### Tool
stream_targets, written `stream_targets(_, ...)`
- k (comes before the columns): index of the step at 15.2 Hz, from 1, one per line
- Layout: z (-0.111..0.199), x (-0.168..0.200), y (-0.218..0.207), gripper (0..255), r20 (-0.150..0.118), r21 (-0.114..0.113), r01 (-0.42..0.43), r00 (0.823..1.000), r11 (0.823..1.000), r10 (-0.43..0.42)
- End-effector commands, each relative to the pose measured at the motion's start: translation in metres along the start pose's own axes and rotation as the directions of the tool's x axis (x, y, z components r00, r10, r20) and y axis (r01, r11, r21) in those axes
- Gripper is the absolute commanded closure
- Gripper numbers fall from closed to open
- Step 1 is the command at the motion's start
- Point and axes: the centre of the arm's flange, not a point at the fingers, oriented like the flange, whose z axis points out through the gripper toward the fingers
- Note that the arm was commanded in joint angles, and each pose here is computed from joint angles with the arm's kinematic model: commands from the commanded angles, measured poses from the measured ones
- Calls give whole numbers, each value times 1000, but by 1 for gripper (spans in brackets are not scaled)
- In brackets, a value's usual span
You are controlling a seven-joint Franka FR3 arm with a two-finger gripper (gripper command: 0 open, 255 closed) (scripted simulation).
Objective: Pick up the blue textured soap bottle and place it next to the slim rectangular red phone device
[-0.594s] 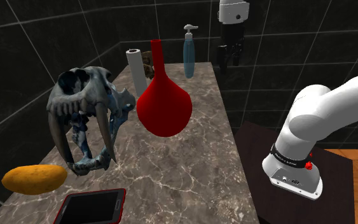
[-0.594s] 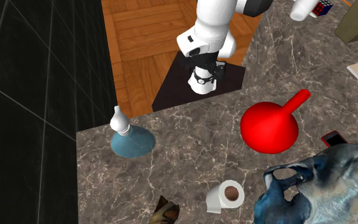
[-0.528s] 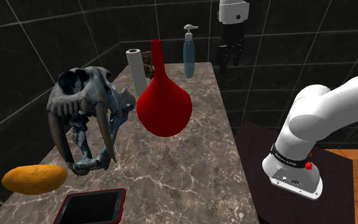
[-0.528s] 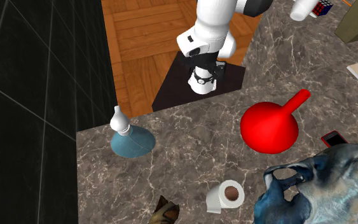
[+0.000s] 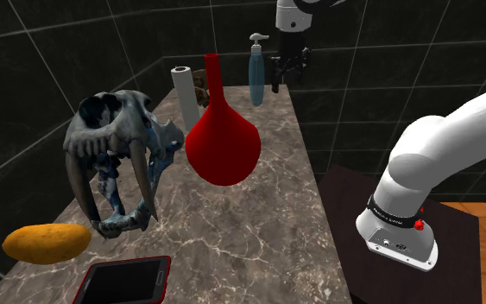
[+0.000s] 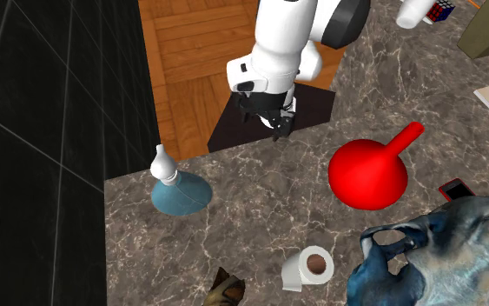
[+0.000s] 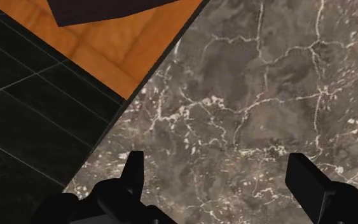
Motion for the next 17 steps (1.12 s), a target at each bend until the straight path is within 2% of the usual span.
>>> stream_targets(1,1,24,1,0,-40,4,-68,997,998,68)
stream_targets(4,-1,54,3,0,-95,13,-166,981,986,167)
stream_targets(7,-4,85,9,0,-148,27,-262,953,965,263)
stream_targets(11,-10,124,21,0,-216,55,-383,897,922,386)
stream_targets(16,-21,166,41,0,-289,97,-514,805,852,519)
stream_targets(17,-16,167,41,0,-289,97,-514,805,852,519)
